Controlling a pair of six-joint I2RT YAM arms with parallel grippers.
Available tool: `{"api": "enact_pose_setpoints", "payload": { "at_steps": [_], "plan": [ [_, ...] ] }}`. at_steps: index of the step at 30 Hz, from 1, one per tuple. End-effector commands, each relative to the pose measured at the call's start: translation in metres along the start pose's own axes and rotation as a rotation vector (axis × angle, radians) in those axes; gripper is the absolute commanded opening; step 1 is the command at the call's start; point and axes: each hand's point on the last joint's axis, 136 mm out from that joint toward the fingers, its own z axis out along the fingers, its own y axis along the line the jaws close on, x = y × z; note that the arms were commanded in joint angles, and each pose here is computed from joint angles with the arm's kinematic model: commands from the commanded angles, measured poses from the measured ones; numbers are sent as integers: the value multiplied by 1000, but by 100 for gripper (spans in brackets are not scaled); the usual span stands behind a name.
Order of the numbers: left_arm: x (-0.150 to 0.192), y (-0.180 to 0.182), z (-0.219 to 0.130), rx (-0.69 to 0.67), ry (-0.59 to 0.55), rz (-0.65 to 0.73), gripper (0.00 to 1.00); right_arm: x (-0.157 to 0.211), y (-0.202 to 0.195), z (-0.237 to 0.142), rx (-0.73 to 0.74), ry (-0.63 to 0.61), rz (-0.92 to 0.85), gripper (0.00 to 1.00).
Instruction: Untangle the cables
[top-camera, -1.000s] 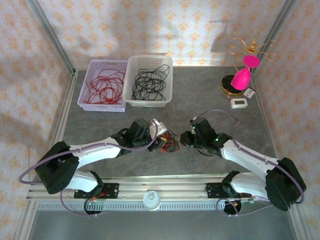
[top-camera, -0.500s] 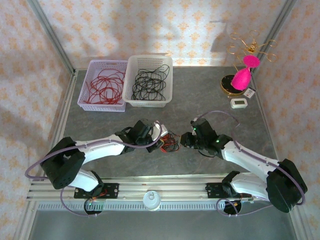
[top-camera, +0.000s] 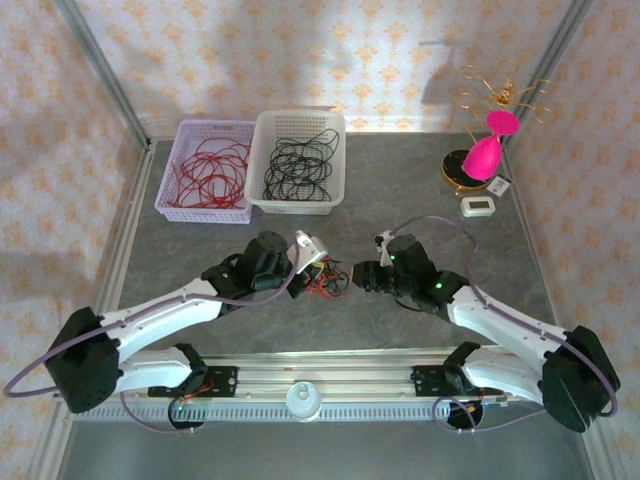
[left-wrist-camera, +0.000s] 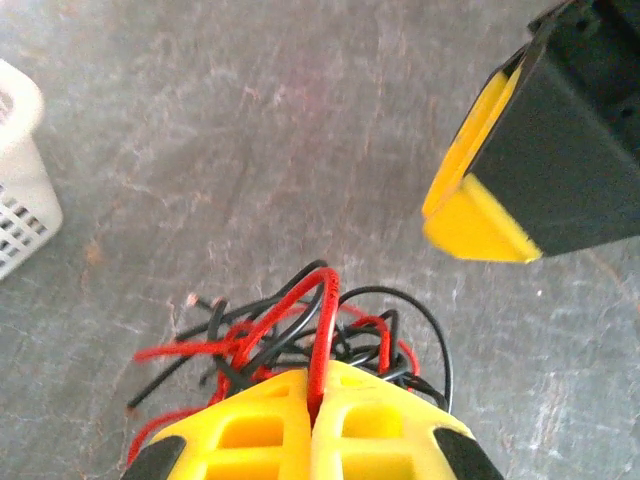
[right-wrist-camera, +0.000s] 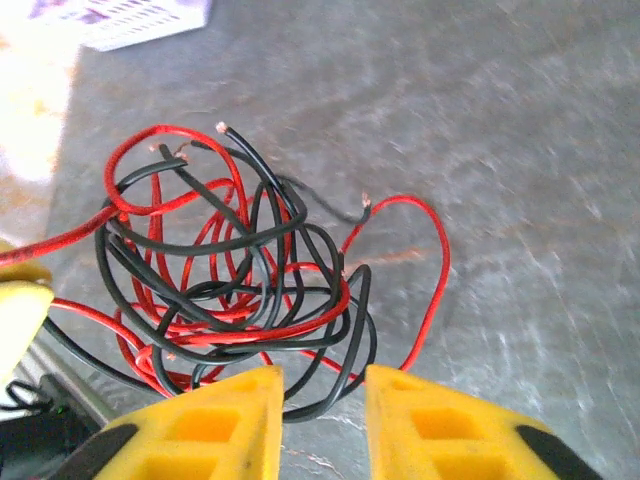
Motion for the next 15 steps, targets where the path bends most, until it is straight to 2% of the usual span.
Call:
{"api": "enact_pose_setpoints", "payload": {
  "at_steps": [1,7,10,15],
  "plan": [
    [-2,-8,-8,23,-23,-21,0,-34,47,-20,-154,-139,-170,33],
    [-18,-10,-17,38,-80,-29,0,-59,89,-52,-332,-338,-370,38],
    [-24,-14,-21,57,-97,-23,0,-57,102,-60,-409,-402,-495,38],
    [-29,-19,-24,89,-77,-7,0,-57,105,-63,-415,-532,-724,42]
  ]
}}
